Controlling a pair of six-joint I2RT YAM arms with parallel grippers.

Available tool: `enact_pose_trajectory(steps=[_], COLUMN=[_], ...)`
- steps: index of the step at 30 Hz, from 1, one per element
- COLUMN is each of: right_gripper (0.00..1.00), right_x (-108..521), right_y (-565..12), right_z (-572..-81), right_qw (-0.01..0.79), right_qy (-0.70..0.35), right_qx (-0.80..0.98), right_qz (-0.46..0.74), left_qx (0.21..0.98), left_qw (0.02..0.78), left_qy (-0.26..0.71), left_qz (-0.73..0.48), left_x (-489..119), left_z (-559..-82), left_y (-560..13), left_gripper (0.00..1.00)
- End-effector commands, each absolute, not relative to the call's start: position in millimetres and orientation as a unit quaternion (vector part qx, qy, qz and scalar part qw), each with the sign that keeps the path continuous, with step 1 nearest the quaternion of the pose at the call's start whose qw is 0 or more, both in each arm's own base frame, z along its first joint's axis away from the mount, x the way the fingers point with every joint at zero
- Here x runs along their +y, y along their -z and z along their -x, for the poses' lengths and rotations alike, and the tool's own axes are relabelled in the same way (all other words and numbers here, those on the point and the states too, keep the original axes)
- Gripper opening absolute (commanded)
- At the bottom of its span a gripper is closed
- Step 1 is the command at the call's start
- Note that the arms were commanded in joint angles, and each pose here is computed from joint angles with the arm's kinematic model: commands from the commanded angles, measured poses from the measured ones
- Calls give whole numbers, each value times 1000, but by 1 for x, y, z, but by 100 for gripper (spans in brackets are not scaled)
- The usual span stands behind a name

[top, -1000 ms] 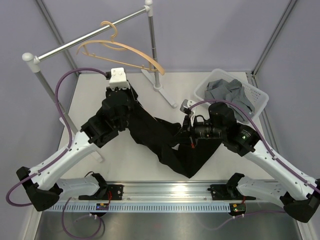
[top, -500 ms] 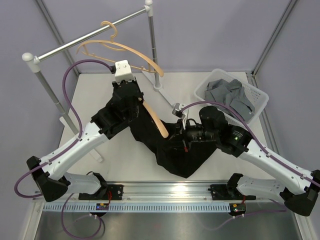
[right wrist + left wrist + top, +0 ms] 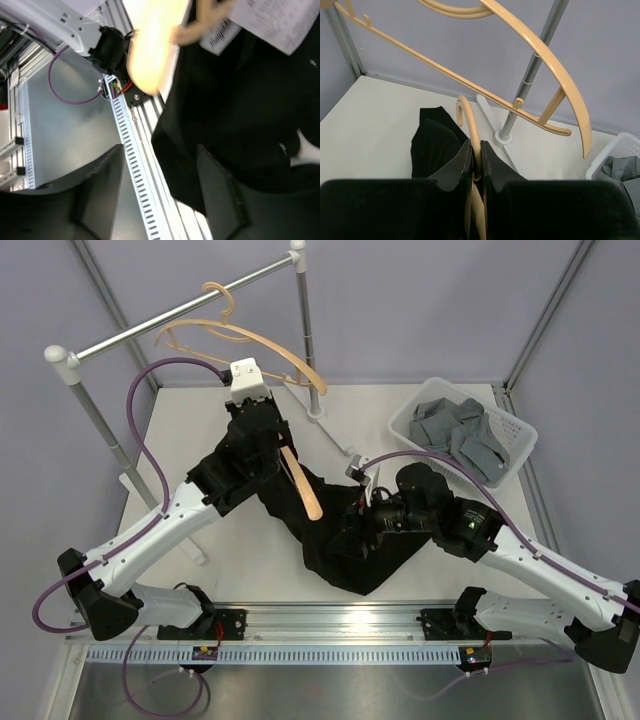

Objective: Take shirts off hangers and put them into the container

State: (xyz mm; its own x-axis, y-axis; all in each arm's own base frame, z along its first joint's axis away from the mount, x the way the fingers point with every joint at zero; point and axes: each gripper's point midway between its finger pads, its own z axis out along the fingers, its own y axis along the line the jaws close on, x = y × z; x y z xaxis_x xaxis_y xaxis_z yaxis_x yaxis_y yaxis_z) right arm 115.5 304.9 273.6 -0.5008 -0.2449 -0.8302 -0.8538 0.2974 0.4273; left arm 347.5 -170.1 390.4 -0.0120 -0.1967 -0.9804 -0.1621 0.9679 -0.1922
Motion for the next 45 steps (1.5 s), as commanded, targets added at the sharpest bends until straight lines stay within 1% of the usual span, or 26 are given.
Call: enact_pose_trajectory(steps=[1,5,10,13,14,15,18,20,22,23,28,31,35,40,45], right_gripper=[74,81,82,85,87,88,90,93,95,95,96,96,97,97,94], right_x=[290,265,258,267,276,284,311,328,341,349,374,387,400,411,414], right_y=[-276,-296,-332,-344,-340,-346,-352,-345,-350,-344,-353,-345,-344,-349,-334], right_z=[-123,-142,-153,-170,-175,-178,-183,-185,-187,-191,-193,-198,-193,-187,-195], right_qw=[364,417,453,466,459,465,466,457,461,463,472,474,473,481,479], right_qy=[-428,-378,-370,-366,-367,-380,-414,-418,-423,-412,-423,-409,-411,-407,-380], right_qx=[749,770,766,770,776,768,750,754,749,755,746,753,752,749,767], right_qz=[351,302,267,236,230,224,219,220,218,214,205,200,203,207,193], left_qx=[667,675,686,690,691,691,691,691,692,692,693,694,693,693,692], left_qw=[720,717,707,702,702,701,702,702,701,701,701,700,701,701,702], left_qy=[43,31,33,41,44,44,45,42,39,39,37,34,32,29,31], left_qz=[184,172,170,171,170,170,167,167,166,166,165,164,165,166,166], left_x=[-156,-153,-154,-159,-161,-162,-167,-167,-167,-167,-168,-167,-166,-166,-166], left_z=[-344,-341,-340,-341,-341,-342,-342,-342,-343,-343,-343,-343,-343,-343,-343], left_y=[-426,-413,-390,-384,-383,-383,-384,-385,-384,-384,-382,-381,-382,-382,-383], left_gripper=[0,0,0,0,0,0,0,0,0,0,0,0,0,0,0])
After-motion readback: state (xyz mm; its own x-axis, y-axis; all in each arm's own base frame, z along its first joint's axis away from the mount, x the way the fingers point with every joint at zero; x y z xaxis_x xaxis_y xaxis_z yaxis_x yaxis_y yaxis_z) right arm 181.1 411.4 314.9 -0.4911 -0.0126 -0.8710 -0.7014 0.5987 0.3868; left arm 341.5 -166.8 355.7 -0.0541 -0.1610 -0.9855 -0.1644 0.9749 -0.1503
